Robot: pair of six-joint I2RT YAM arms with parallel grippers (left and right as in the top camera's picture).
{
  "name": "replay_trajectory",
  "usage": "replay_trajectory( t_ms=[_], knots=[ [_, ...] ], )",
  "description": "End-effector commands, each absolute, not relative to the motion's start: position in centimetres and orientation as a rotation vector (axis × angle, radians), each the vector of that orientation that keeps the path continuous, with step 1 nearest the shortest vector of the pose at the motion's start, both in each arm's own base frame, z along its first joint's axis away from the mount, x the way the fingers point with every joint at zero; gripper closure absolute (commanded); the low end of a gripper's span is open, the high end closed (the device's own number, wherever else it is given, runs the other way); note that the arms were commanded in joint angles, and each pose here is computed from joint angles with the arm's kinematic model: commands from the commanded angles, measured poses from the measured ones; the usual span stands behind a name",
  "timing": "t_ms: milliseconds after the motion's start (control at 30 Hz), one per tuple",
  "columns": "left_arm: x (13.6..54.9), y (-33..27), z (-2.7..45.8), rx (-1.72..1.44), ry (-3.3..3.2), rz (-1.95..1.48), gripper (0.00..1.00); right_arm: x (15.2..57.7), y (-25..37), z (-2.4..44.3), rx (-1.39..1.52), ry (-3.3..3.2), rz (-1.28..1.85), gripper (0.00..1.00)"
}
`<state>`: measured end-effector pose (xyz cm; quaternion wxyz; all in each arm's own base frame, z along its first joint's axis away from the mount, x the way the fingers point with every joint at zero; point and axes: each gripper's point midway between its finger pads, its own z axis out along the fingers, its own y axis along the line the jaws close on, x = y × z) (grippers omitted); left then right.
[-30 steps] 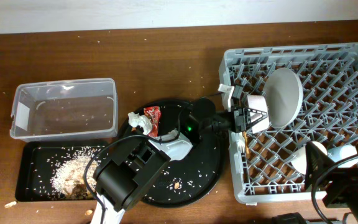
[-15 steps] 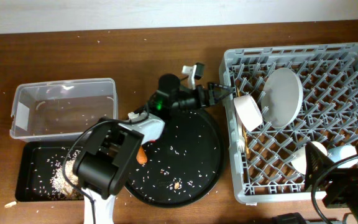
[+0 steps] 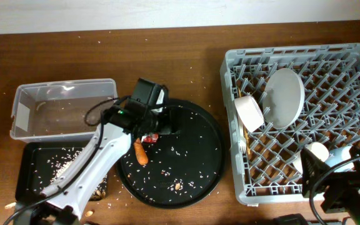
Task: Sort waste into correct bins and load items into the dishwasher rack
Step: 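Grasp the red wrapper with the left gripper and drop it in the clear bin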
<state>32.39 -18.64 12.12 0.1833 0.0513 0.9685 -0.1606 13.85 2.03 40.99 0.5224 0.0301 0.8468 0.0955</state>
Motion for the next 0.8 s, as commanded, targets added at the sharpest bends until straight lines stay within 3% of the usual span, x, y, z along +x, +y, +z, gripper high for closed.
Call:
replay_trajectory(
  t_ms=[0, 33, 200, 333, 500, 533, 567, 667, 767],
  knots=[
    [32.8, -15.9, 9.5, 0.303, 2.744, -0.149, 0.22, 13.7, 2.4, 41.0, 0.059, 2.030, 0.256, 0.01],
    [32.7, -15.8, 8.7, 0.309, 2.760, -0.118, 0.30, 13.6, 2.4, 41.0, 0.059, 2.033, 0.256, 0.01],
    [32.9, -15.6, 5.0, 0.348, 2.813, 0.009, 0.38, 13.5, 2.4, 40.6, 0.060, 2.049, 0.254, 0.01],
    [33.3, -16.0, 2.2, 0.359, 2.848, 0.014, 0.54, 13.4, 2.4, 40.4, 0.060, 2.057, 0.253, 0.01],
    [33.6, -16.7, 1.5, 0.364, 2.850, -0.026, 0.84, 13.3, 2.4, 40.4, 0.060, 2.059, 0.252, 0.01],
    [33.5, -16.9, 1.5, 0.367, 2.851, -0.046, 0.96, 13.3, 2.4, 40.4, 0.060, 2.060, 0.252, 0.01],
    [33.4, -17.1, 1.5, 0.372, 2.858, -0.066, 1.00, 13.3, 2.4, 40.3, 0.061, 2.061, 0.252, 0.01],
    [32.7, -17.6, 2.5, 0.389, 2.889, -0.112, 1.00, 13.3, 2.4, 40.2, 0.061, 2.068, 0.251, 0.01],
    [32.1, -17.5, 7.8, 0.392, 2.899, -0.126, 1.00, 13.2, 2.4, 40.1, 0.061, 2.071, 0.251, 0.01]
  ],
)
